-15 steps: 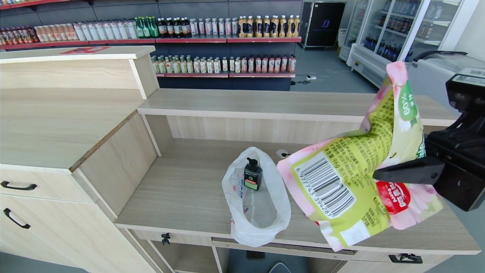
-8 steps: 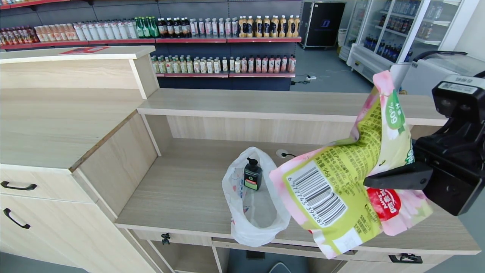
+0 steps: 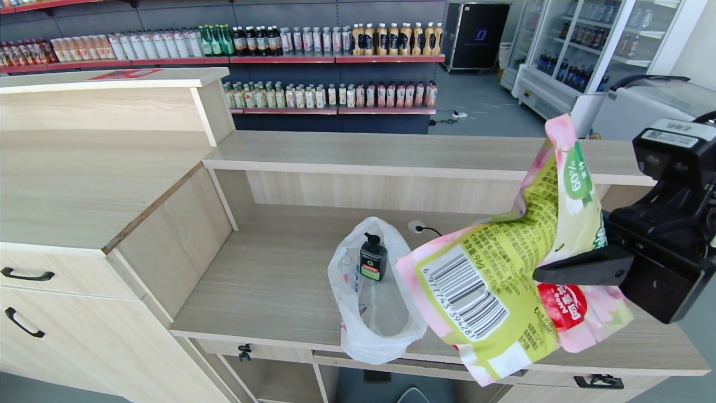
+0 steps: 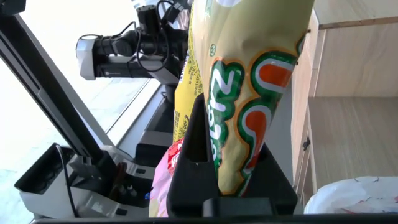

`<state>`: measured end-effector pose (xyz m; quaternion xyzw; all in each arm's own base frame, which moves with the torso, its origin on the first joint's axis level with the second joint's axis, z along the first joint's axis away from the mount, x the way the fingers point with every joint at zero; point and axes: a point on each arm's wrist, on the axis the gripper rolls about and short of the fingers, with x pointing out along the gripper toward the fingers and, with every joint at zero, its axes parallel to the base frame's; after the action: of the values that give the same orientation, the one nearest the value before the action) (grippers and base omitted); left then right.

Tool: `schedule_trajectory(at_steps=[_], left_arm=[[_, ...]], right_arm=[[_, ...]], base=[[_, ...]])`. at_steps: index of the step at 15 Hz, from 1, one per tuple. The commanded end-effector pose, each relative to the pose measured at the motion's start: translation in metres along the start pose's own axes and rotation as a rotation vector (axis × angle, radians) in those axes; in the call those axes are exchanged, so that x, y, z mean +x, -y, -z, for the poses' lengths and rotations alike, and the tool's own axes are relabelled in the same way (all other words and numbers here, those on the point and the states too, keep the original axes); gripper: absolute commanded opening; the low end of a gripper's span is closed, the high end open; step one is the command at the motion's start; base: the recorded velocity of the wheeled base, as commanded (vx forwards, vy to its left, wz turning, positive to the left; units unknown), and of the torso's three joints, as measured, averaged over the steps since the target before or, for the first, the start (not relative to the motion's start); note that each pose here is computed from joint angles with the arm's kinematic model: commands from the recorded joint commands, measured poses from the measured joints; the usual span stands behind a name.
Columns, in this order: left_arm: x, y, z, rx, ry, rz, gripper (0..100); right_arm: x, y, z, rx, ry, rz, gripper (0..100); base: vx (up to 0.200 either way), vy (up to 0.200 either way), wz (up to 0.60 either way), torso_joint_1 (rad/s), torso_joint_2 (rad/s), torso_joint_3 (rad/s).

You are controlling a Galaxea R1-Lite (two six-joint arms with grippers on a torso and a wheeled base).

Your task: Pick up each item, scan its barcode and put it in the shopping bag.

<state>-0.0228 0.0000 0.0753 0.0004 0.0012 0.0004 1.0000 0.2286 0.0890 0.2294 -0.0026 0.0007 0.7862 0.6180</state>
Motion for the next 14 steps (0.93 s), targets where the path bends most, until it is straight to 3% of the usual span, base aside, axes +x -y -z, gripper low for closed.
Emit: schedule_trajectory(at_steps=[1, 6, 8, 11, 14], left_arm=[[0.000, 0.000, 0.000, 0.001, 0.001, -0.001, 100], [0.000, 0.000, 0.000, -0.001, 0.001, -0.001, 100], [0.000, 0.000, 0.000, -0.001, 0.001, -0.001, 100], [0.000, 0.000, 0.000, 0.001, -0.001, -0.001, 100], [0.000, 0.000, 0.000, 0.001, 0.001, -0.001, 100]], right_arm=[[0.000, -0.001, 0.000, 0.000, 0.004, -0.030, 0], [-0.009, -0.006, -0.005, -0.013, 0.003, 0.011, 0], [-0.017, -0.005, -0.004, -0.014, -0.004, 0.100, 0], [-0.066, -0.014, 0.009, -0.091, -0.081, 0.570, 0], [-0.117, -0.034, 0.023, -0.138, -0.257, 0.913, 0]], base=[[0.000, 0.000, 0.00, 0.000, 0.00, 0.000], [0.000, 0.000, 0.00, 0.000, 0.00, 0.000], [0.000, 0.000, 0.00, 0.000, 0.00, 0.000], [0.000, 0.000, 0.00, 0.000, 0.00, 0.000], [0.000, 0.000, 0.00, 0.000, 0.00, 0.000]])
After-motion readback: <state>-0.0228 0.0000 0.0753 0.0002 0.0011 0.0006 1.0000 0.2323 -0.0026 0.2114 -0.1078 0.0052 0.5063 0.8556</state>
